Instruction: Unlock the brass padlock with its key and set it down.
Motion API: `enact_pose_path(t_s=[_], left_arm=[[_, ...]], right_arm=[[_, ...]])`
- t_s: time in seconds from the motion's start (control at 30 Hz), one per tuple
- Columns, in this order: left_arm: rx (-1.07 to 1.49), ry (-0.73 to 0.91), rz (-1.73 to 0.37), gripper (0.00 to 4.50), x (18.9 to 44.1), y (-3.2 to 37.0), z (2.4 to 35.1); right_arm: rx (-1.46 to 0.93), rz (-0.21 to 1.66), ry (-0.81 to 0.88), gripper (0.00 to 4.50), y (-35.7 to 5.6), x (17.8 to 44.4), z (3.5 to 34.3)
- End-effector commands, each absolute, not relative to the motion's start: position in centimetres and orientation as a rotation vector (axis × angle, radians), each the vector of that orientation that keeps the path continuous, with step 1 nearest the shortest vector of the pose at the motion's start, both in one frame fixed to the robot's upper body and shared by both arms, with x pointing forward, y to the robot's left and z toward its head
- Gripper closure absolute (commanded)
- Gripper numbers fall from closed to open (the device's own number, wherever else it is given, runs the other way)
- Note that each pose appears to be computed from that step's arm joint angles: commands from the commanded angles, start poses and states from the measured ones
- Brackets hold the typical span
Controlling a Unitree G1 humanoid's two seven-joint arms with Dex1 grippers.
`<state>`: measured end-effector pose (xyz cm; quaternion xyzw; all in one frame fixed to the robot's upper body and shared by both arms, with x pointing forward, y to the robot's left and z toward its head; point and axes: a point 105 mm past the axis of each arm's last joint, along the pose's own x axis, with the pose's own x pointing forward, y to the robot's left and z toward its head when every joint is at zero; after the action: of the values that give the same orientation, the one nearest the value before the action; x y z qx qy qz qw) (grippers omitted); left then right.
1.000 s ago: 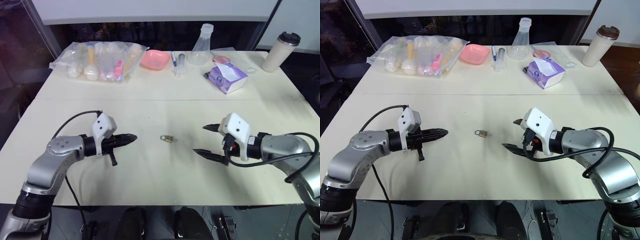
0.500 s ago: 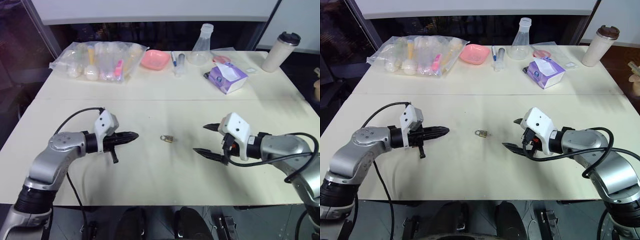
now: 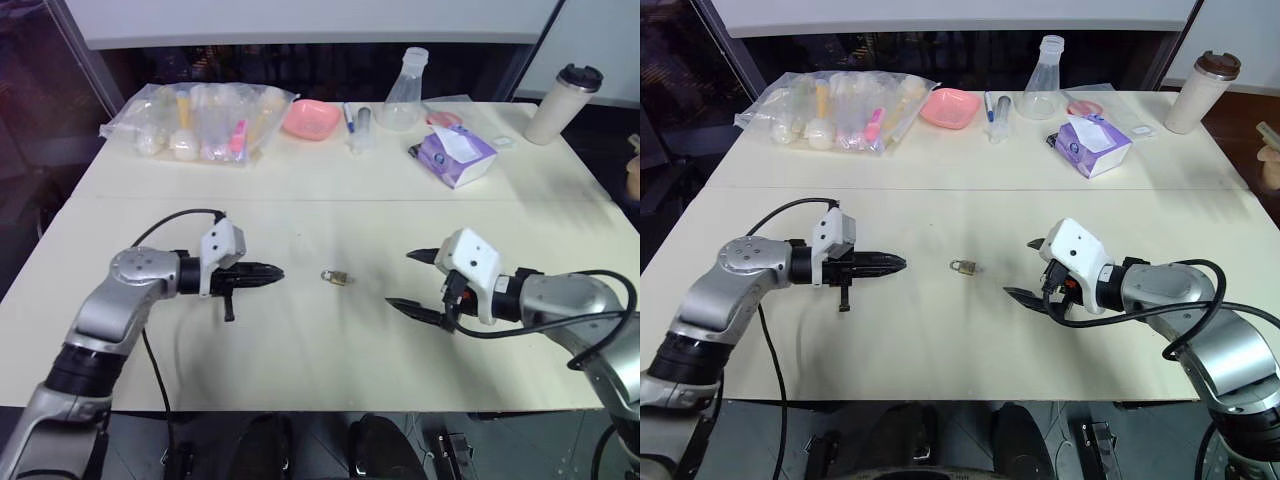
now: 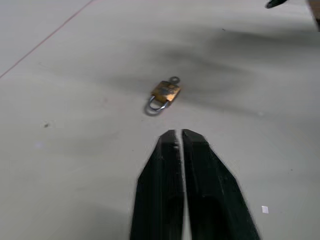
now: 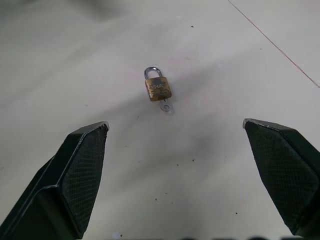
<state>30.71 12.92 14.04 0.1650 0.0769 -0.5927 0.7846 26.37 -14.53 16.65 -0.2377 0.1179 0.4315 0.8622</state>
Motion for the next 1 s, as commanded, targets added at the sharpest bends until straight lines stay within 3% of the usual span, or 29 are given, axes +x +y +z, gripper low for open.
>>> enact_pose_path(t_s=[0.03,0.23,0.37,1.0], left_arm=[[0.454,0.148,-1.363,2.73,31.5,12.1,13.5],[0.507,0.126,-1.443,0.04,33.8,10.3,12.5],[0.528,0.124,-1.514,0.04,35.6,7.5,11.7],[0.633,0.179,-1.575,0.04,36.6,3.0,9.2]], right_arm=[[-0.517,0.897,0.204,0.00,-14.2,25.8,17.5],[-0.516,0.867,0.201,0.00,-14.3,25.6,17.5],[-0.523,0.837,0.201,0.00,-14.4,25.4,17.3],[-0.520,0.753,0.205,0.00,-14.6,24.2,17.2]])
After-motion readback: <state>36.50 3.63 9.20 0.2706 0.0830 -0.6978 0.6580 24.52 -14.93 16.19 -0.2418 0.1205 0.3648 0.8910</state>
